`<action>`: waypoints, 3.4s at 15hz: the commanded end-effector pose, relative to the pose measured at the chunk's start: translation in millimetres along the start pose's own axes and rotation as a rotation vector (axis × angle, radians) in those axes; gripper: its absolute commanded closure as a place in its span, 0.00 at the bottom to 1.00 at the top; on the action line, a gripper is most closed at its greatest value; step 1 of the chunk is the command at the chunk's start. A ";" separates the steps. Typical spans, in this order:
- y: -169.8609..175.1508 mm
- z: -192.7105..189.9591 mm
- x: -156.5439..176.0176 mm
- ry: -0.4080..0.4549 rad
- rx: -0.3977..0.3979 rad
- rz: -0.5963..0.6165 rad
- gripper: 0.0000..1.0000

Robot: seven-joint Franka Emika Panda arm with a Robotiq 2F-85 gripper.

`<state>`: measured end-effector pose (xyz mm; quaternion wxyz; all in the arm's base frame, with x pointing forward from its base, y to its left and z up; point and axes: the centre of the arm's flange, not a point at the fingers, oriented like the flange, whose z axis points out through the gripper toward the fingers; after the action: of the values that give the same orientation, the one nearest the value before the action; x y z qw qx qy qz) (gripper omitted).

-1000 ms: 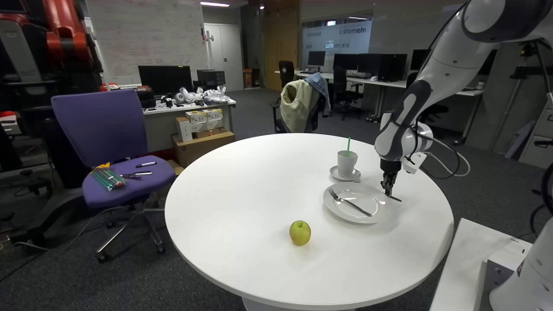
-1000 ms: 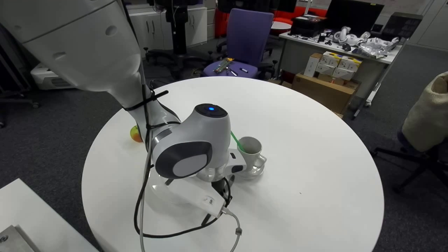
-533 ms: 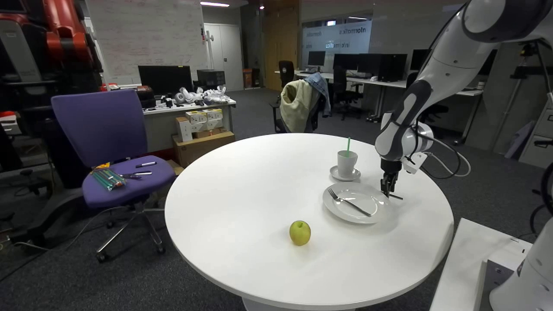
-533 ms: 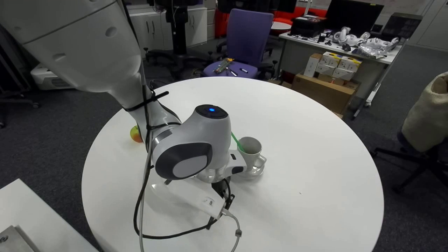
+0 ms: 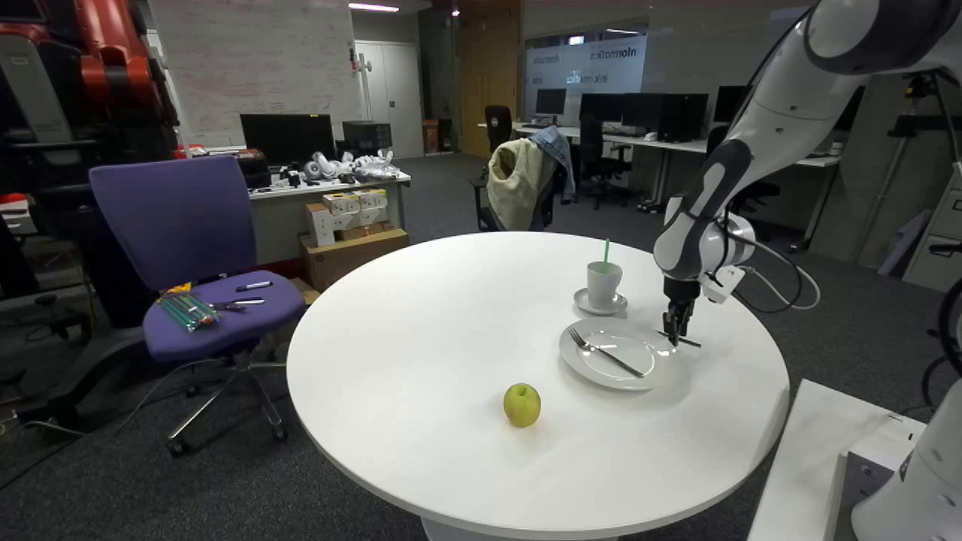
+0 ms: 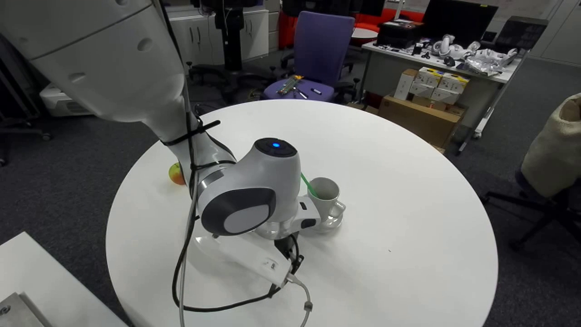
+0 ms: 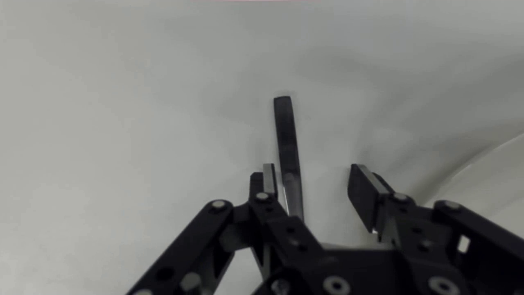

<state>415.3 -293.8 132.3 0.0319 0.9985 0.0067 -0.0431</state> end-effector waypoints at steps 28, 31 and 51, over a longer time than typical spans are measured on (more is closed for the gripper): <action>9.4 -13.9 -5.2 0.040 0.016 -0.011 0.37; 9.5 -12.4 -4.4 0.051 0.040 -0.026 0.13; 14.4 -14.1 -11.2 0.100 0.047 0.062 0.28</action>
<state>415.0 -301.4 135.8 0.0004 0.9999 0.0036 -0.0150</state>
